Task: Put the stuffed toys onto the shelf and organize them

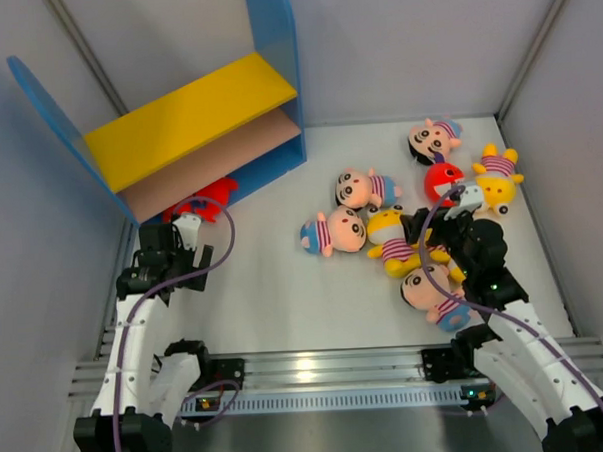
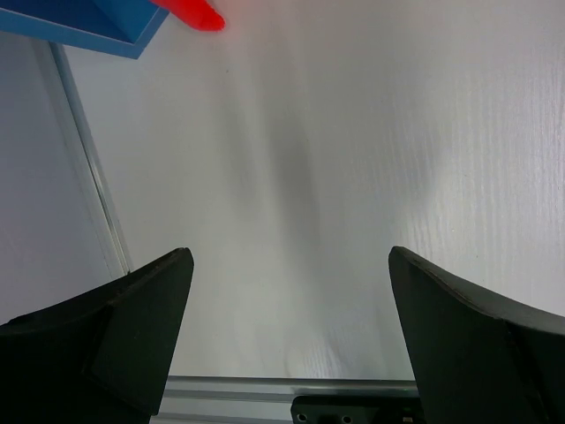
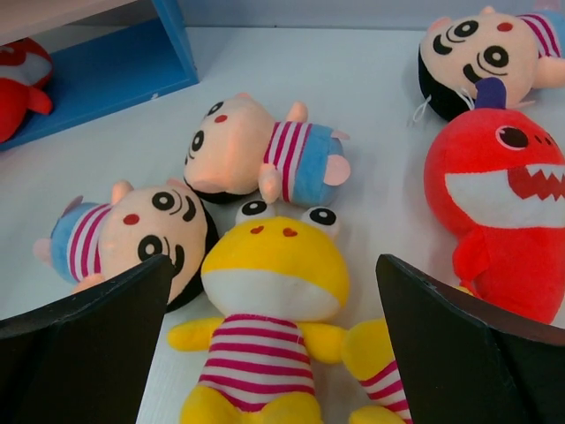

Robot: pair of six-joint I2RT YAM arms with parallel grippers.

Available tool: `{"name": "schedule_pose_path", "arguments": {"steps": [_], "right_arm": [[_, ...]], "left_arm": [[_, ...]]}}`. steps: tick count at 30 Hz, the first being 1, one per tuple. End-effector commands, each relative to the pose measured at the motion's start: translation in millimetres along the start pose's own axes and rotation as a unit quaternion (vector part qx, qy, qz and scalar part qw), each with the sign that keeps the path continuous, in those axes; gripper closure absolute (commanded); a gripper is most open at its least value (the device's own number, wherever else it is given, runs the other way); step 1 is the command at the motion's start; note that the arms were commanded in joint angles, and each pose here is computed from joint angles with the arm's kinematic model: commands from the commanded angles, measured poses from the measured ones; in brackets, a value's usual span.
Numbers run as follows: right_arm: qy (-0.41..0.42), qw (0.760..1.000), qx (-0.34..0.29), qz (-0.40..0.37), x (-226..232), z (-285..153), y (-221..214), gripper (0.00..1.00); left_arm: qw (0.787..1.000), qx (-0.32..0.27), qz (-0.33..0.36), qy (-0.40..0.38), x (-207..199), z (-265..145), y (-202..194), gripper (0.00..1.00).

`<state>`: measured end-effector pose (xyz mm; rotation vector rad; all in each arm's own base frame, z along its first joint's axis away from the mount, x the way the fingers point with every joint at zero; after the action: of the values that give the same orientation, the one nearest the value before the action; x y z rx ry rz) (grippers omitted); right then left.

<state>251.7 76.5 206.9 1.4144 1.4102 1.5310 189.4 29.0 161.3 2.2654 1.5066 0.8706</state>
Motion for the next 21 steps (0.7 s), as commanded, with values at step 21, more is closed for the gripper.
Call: {"name": "schedule_pose_path", "arguments": {"steps": [21], "right_arm": [[0.164,0.934,0.287,-0.135,86.3,70.2,-50.3,0.12]], "left_arm": [[0.998,-0.063,0.012,-0.024,2.8,-9.1,30.9,0.01]]}}
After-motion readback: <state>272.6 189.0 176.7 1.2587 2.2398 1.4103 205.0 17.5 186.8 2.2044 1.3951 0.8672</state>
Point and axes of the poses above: each gripper's point midway between its finger pads, its own z axis out along the fingers, its own x axis along the line the jaws close on, y = z × x, the point moved 4 cm from there along -z, back along the fingers, and after that the axes turned 8 degrees about z, right-handed, at the moved point
